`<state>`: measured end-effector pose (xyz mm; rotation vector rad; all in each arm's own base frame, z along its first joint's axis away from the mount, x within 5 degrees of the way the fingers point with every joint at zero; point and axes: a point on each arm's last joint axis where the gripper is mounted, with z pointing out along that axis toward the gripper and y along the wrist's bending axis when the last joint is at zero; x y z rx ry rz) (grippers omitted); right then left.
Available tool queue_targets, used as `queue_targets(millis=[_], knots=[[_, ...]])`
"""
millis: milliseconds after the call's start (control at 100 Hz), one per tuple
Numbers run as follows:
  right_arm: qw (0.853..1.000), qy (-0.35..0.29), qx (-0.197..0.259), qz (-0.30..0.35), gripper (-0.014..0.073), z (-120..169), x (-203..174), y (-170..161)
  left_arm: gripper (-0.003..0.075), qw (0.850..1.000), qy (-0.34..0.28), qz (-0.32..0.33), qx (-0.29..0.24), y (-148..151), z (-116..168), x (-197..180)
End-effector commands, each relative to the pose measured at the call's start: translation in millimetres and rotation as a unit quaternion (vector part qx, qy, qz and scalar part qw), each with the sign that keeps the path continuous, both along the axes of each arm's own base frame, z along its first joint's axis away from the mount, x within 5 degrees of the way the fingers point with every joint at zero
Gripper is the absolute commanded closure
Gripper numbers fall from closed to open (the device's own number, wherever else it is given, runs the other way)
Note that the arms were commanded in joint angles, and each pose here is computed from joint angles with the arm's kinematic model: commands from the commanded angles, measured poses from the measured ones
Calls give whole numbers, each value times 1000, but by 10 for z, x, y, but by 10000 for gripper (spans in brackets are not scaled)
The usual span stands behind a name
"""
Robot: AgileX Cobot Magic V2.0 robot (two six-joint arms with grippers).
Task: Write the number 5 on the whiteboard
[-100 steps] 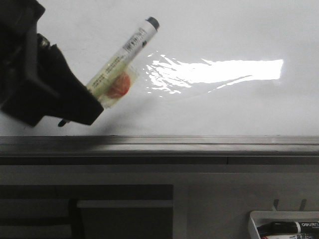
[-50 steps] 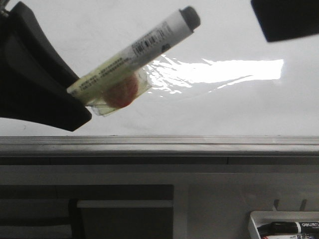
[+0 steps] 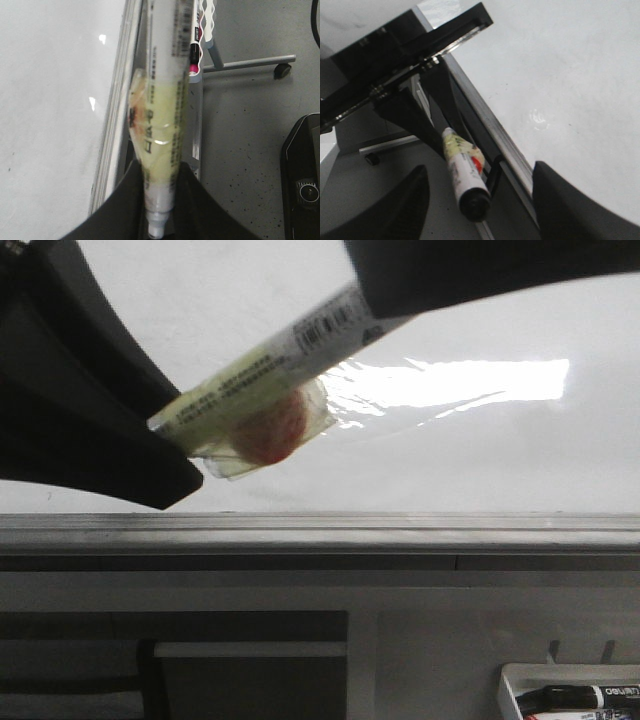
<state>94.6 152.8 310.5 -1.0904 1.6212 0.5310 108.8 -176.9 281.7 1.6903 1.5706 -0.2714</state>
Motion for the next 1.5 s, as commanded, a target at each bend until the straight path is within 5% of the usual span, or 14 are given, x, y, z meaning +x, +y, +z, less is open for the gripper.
queue_targets(millis=[0,230,410,830,1030,1200,1340,1490], knots=[[998,-40,33,26,196,155,-9,99,741,999,-21,4,-46,-26,168,3],[999,-25,7,34,196,25,43,239,741,999,-10,4,-48,-28,163,-9],[998,-36,28,40,201,64,40,259,741,998,-1,-8,-58,-46,170,-34],[999,-22,3,38,454,-26,73,307,741,998,-1,-20,-65,-61,181,-50],[999,-11,-18,33,665,-81,86,309,741,997,-4,-19,-68,-64,187,-45],[999,-12,-16,33,662,-77,85,312,740,997,-5,-16,-71,-63,192,-38],[999,-11,-18,33,662,-80,86,310,713,991,5,28,-128,-64,279,-6],[999,-8,-24,30,662,-80,79,286,575,975,5,70,-211,6,468,-14]])
